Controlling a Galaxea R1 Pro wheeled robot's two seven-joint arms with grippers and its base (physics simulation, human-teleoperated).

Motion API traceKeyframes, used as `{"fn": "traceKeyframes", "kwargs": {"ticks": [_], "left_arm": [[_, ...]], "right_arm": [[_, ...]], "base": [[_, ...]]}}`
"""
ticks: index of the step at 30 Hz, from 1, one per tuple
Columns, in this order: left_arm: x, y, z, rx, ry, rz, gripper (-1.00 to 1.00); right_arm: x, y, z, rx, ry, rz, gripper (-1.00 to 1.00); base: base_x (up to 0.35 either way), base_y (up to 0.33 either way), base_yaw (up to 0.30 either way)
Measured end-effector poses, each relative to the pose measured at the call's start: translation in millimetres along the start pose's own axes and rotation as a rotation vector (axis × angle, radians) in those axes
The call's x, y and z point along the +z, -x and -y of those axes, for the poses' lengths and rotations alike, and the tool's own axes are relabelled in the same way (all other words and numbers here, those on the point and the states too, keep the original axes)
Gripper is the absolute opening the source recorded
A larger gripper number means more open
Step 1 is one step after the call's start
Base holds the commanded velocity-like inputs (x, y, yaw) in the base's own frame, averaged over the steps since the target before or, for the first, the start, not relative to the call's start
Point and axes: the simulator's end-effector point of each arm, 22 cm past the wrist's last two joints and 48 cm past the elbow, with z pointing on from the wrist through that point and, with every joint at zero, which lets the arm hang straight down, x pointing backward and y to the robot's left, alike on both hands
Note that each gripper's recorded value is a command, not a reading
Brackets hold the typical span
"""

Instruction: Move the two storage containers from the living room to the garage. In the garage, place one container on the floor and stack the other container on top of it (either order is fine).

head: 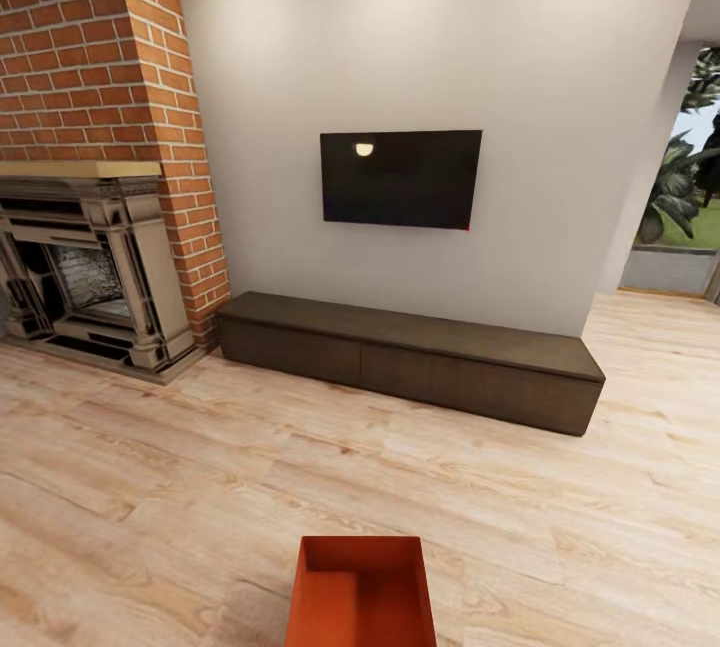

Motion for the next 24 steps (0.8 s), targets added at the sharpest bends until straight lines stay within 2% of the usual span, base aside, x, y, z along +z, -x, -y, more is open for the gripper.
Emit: {"fn": "traceKeyframes", "kwargs": {"ticks": [12,24], "left_arm": [[0.0,-1,0,0.004,0.000,-0.002,1.00],[-0.2,-5,-14,0.022,0.017,-0.017,1.00]], "right_arm": [[-0.4,-1,-9,0.005,0.011,-0.008,1.00],[-0.5,-7,-14,0.005,0.020,-0.026,1.00]], "base": [[0.000,0.000,0.000],[0.000,0.000,0.000]]}}
